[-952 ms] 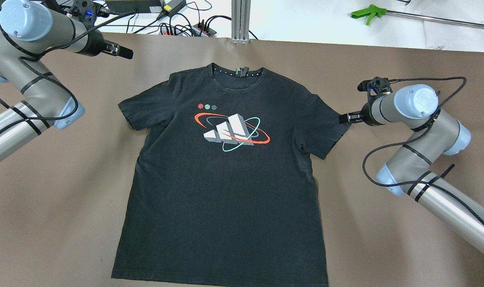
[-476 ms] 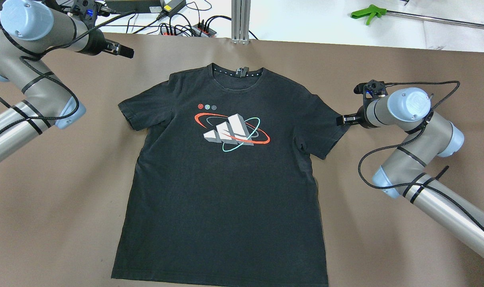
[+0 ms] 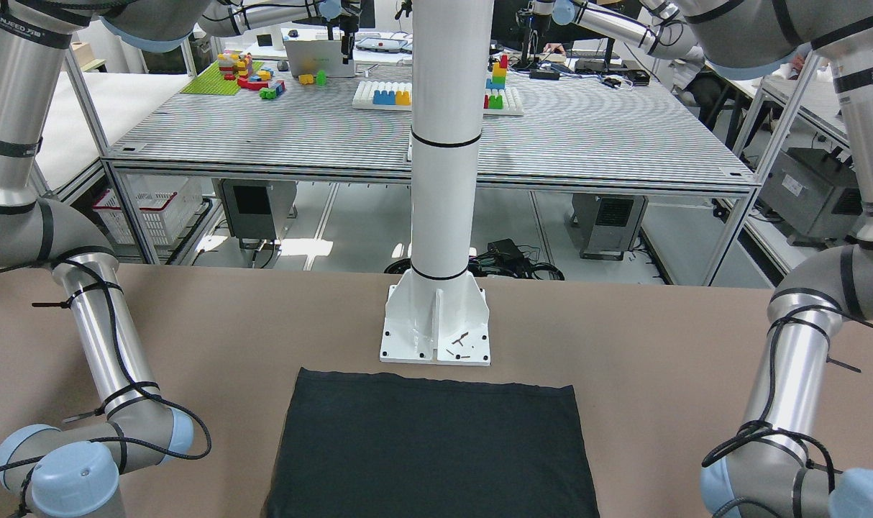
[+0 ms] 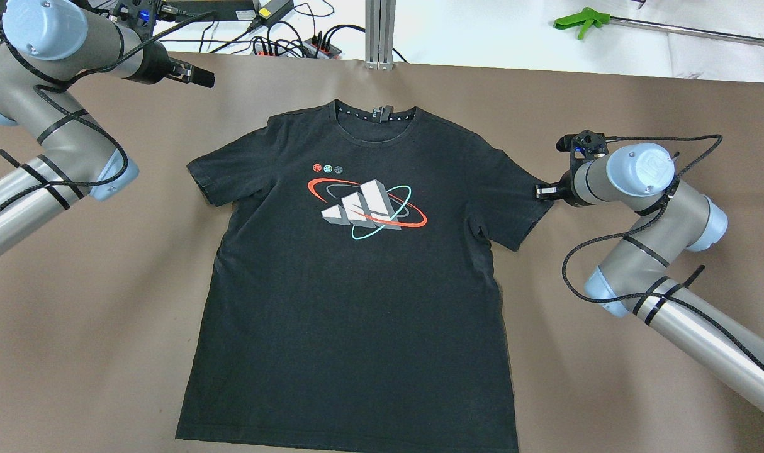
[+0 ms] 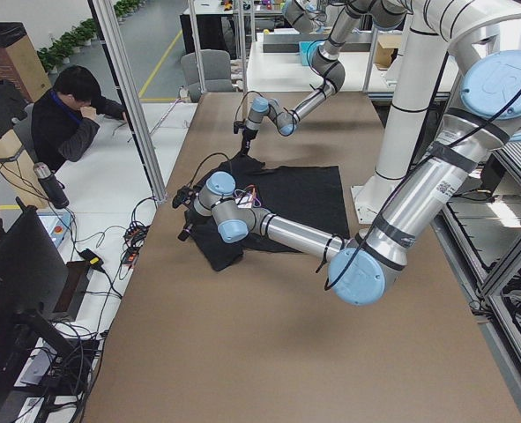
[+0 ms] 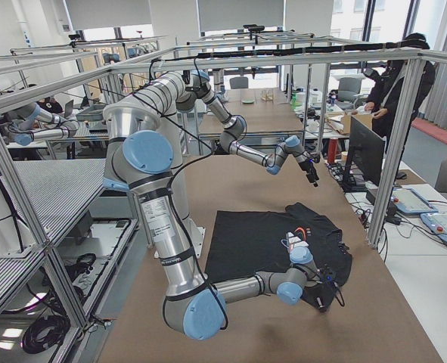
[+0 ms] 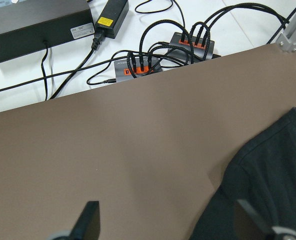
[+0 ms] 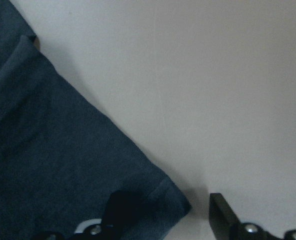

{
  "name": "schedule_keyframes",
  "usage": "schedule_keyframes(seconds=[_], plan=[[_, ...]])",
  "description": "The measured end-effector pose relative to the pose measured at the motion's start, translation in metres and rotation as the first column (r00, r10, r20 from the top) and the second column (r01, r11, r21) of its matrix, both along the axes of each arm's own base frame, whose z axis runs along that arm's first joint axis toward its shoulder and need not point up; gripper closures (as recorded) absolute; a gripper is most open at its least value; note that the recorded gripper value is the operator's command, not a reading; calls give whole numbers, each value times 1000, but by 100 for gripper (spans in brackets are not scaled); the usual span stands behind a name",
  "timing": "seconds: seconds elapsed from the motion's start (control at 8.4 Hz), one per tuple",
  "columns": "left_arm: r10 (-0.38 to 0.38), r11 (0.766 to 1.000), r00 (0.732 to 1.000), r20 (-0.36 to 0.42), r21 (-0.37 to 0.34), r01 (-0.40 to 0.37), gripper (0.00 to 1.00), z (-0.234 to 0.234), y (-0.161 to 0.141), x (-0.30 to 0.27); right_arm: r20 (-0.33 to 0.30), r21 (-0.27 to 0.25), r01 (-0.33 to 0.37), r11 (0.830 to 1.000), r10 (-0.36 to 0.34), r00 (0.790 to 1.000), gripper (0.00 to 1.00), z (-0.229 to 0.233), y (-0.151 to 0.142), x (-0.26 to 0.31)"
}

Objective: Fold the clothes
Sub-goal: 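Grasp the sleeve near the right gripper and fold it inward over the shirt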

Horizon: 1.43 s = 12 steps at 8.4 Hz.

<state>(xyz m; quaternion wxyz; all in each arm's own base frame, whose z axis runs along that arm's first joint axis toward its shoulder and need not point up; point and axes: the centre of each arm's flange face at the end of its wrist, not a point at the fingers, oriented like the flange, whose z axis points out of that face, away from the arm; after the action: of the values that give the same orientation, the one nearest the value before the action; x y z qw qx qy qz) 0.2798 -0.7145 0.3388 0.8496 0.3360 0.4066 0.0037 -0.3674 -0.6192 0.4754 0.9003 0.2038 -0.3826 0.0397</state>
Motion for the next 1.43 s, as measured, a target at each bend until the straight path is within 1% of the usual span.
schedule_keyframes(seconds=[0.36,0.48,0.71,0.83,1.07,1.31,1.43], plan=[[-5,1000,1000,-8,-4,5,6,-4,0,0,18,7,10,1000,-10,1000,99,-9,3,0],[-6,1000,1000,-10,-6,6,6,-4,0,0,37,12,17,1000,-18,999,99,-19,3,4],[-7,1000,1000,-10,-8,7,6,-3,0,0,94,13,41,999,-42,995,100,-44,2,24],[-7,1000,1000,-10,-9,7,6,-3,0,0,116,12,51,999,-52,992,100,-63,0,32],[-7,1000,1000,-9,-11,7,6,-2,0,0,143,26,58,998,-61,988,100,-114,-9,29],[-8,1000,1000,-9,-13,7,6,-1,0,0,164,34,49,998,-54,985,100,-155,-12,4],[-7,1000,1000,-8,-16,7,6,0,-1,1,154,48,28,998,-35,988,100,-176,-15,-19]])
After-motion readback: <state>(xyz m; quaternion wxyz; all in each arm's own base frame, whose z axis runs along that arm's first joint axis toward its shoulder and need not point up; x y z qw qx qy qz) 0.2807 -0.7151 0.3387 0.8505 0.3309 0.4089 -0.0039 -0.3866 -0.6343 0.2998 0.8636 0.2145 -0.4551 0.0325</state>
